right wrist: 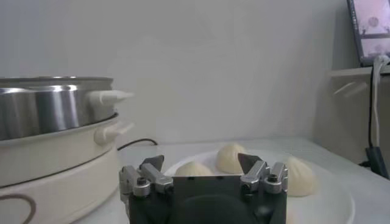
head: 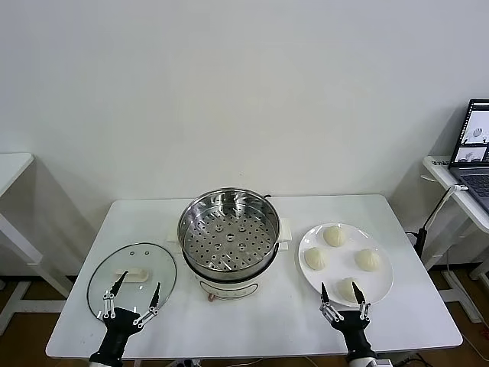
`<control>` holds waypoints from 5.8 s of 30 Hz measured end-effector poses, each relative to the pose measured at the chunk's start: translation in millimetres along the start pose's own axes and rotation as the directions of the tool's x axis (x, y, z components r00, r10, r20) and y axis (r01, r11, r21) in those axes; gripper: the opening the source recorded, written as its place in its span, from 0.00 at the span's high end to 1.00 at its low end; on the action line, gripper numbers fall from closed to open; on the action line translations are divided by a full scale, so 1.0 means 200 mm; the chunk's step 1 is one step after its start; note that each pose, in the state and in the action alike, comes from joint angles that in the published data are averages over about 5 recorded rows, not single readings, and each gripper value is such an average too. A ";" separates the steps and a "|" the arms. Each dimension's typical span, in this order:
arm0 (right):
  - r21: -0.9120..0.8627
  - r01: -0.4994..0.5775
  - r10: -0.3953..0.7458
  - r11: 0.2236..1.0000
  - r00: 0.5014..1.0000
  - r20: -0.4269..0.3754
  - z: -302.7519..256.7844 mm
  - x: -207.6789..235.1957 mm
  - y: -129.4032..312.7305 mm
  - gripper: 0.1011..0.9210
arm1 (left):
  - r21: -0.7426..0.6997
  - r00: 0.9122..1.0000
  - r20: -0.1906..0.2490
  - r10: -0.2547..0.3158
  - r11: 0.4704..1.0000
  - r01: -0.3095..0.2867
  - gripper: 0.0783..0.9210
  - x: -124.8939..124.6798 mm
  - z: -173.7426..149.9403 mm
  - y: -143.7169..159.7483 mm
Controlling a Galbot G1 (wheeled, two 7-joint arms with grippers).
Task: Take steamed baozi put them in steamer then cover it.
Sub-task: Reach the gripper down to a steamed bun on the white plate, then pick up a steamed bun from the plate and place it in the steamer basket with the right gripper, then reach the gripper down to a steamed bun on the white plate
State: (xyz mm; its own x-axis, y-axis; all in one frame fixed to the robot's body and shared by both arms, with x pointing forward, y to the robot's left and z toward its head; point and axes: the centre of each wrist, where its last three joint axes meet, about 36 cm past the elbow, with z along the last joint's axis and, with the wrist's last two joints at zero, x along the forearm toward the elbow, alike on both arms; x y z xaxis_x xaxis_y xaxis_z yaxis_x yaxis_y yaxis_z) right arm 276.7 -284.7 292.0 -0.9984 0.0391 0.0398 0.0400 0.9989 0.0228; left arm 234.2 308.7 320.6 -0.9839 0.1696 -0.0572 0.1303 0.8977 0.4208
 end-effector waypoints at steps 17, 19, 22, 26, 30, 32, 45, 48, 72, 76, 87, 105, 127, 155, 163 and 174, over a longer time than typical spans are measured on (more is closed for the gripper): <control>0.056 0.071 -0.070 0.996 0.997 -0.013 -0.30 -0.94 -0.27 0.12 | 0.003 1.000 0.029 0.011 1.000 -0.012 0.12 -0.03 -0.03 -0.01; 0.084 0.130 -0.127 0.988 0.991 -0.035 -0.34 -1.06 -0.32 0.12 | 0.003 0.999 0.032 0.010 1.000 -0.011 0.12 -0.03 -0.03 -0.01; 0.139 0.243 -0.234 0.960 0.969 -0.083 -0.40 -1.22 -0.40 0.12 | 0.002 0.999 0.036 0.009 1.000 -0.009 0.12 -0.03 -0.04 0.00; 0.222 0.427 -0.396 0.877 0.902 -0.171 -0.50 -1.42 -0.51 0.12 | 0.003 0.999 0.038 0.007 1.000 -0.007 0.12 -0.02 -0.04 0.00; 0.301 0.615 -0.542 0.729 0.787 -0.295 -0.62 -1.60 -0.61 0.12 | 0.004 0.999 0.034 0.003 1.000 -0.003 0.12 -0.01 -0.04 0.00; 0.330 0.696 -0.592 0.638 0.717 -0.368 -0.68 -1.68 -0.65 0.12 | 0.004 0.999 0.033 0.001 1.000 -0.001 0.12 -0.01 -0.04 0.00; 0.311 0.946 -0.496 0.089 0.313 -0.810 -1.03 -2.02 -0.64 0.12 | 0.008 1.000 0.024 -0.014 1.000 0.014 0.12 0.01 -0.04 0.00; 0.292 0.956 -0.423 0.026 0.275 -0.863 -1.06 -2.06 -0.62 0.12 | 0.008 1.000 0.021 -0.016 1.000 0.016 0.12 0.01 -0.04 0.00; 0.216 0.967 -0.174 -0.134 0.191 -0.966 -0.96 -2.19 -0.41 0.24 | 0.008 1.000 0.007 -0.022 1.000 0.022 0.12 0.03 -0.02 -0.01; 0.219 0.963 -0.162 -0.158 0.193 -0.968 -1.00 -2.20 -0.39 0.29 | 0.007 1.000 0.006 -0.025 1.000 0.025 0.12 0.03 -0.02 0.00; 0.336 0.844 -0.221 -0.419 0.264 -0.939 -1.47 -2.26 -0.11 0.29 | 0.007 1.000 0.008 -0.025 1.000 0.025 0.12 0.02 -0.02 0.00; 0.321 0.197 -0.275 -0.927 0.230 -0.934 -2.05 -2.04 0.95 0.28 | 0.016 1.000 0.015 -0.023 1.000 0.022 0.12 0.02 -0.03 -0.02; 0.199 -0.012 -0.198 -0.980 0.178 -0.964 -1.64 -2.05 1.44 0.26 | 0.012 0.999 0.018 -0.031 0.999 0.031 0.12 0.02 -0.02 -0.01; 0.297 0.350 -0.243 -0.888 0.190 -0.951 -2.02 -2.07 1.08 0.12 | 0.006 0.999 0.026 -0.034 0.999 0.033 0.12 0.00 -0.02 0.00; 0.265 0.733 -0.235 -0.626 0.146 -0.961 -2.02 -2.08 0.49 0.12 | 0.009 0.999 0.030 -0.027 1.000 0.027 0.12 -0.01 -0.03 -0.01; 0.123 0.937 -0.217 -0.327 0.052 -0.975 -1.54 -1.99 0.03 0.12 | 0.015 0.999 0.027 -0.028 1.000 0.028 0.12 -0.02 -0.03 -0.02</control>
State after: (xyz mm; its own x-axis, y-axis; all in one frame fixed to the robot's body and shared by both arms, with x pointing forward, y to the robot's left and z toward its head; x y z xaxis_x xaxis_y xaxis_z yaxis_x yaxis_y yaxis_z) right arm 685.7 -300.8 583.6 -0.0228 -0.2382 0.9709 -0.9535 -0.2868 -0.0927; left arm 236.8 301.4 323.8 -0.9835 0.1552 -0.0932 0.1049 0.9081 0.4054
